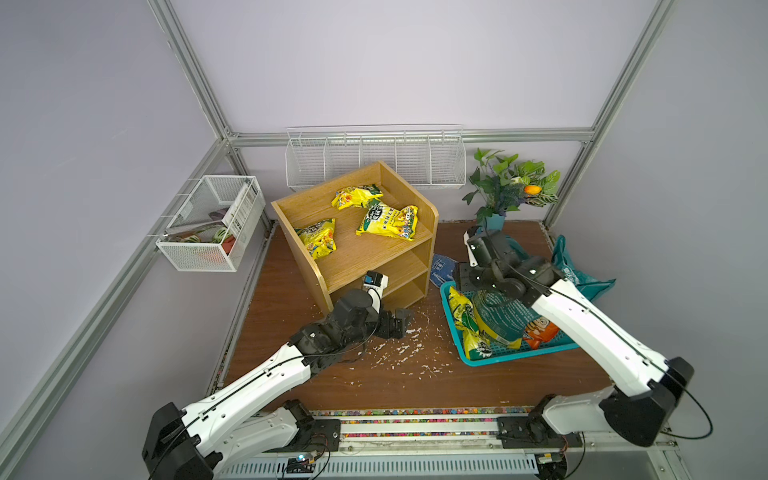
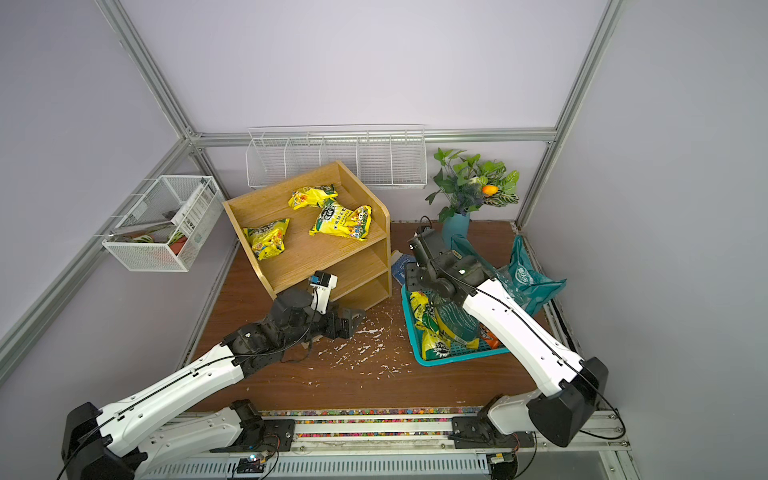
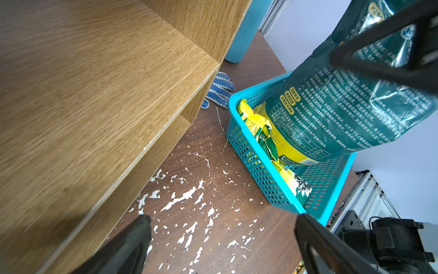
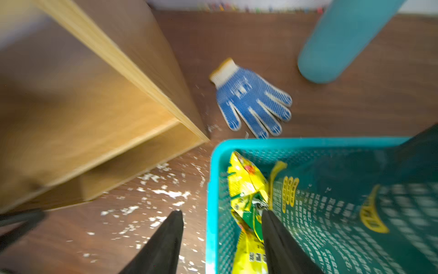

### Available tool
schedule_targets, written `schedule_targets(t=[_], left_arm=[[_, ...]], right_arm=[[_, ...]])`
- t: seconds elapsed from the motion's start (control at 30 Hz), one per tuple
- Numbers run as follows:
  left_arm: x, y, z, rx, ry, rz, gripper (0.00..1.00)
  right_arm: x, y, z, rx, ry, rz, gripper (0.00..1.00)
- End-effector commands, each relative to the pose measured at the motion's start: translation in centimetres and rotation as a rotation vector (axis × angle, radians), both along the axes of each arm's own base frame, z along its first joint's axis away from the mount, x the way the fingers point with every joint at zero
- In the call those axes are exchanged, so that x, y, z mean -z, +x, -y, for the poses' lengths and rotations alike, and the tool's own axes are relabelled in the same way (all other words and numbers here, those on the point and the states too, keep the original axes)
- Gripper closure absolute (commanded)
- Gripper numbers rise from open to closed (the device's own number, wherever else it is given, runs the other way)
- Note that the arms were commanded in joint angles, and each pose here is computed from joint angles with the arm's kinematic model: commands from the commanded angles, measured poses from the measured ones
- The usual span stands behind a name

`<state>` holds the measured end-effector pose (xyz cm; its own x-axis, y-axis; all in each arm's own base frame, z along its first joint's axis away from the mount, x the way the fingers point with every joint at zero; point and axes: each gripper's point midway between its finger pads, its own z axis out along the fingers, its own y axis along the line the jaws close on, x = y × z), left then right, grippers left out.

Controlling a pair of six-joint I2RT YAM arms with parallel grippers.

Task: Take down the fertilizer bag from the shelf
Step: Place the fertilizer bag in the storage box, then pick up the fertilizer bag from the shelf.

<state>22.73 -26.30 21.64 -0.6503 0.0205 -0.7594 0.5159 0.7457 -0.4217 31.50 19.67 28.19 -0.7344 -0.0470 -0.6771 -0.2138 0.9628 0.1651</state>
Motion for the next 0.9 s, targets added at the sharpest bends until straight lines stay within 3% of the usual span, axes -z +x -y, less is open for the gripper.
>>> schedule_targets(t=[0.0,0.13,0.3,0.53,0.87], left_arm=[[-0.3,0.1,-0.1,-0.001,-0.003,0.006,0.01],[-0.5,0.1,-0.3,-0.005,-0.005,0.013,0.01],[-0.5,-0.2,-0.7,-0.011,-0.003,0.014,0.01],[-0.3,-0.5,-1.3,-0.026,-0.004,0.014,0.01],[0.1,-0.5,-1.7,-0.037,0.002,0.013,0.01]], right_arm=[[-4.6,-0.2,-3.7,-0.121,0.188,0.102,0.29],[-10.6,-1.1,-8.7,-0.272,0.390,0.239,0.18],[-14.0,-0.3,-12.3,-0.345,0.485,0.317,0.17],[-12.6,2.3,-13.7,-0.278,0.506,0.352,0.19],[-8.8,4.9,-15.4,-0.279,0.351,0.345,0.20]])
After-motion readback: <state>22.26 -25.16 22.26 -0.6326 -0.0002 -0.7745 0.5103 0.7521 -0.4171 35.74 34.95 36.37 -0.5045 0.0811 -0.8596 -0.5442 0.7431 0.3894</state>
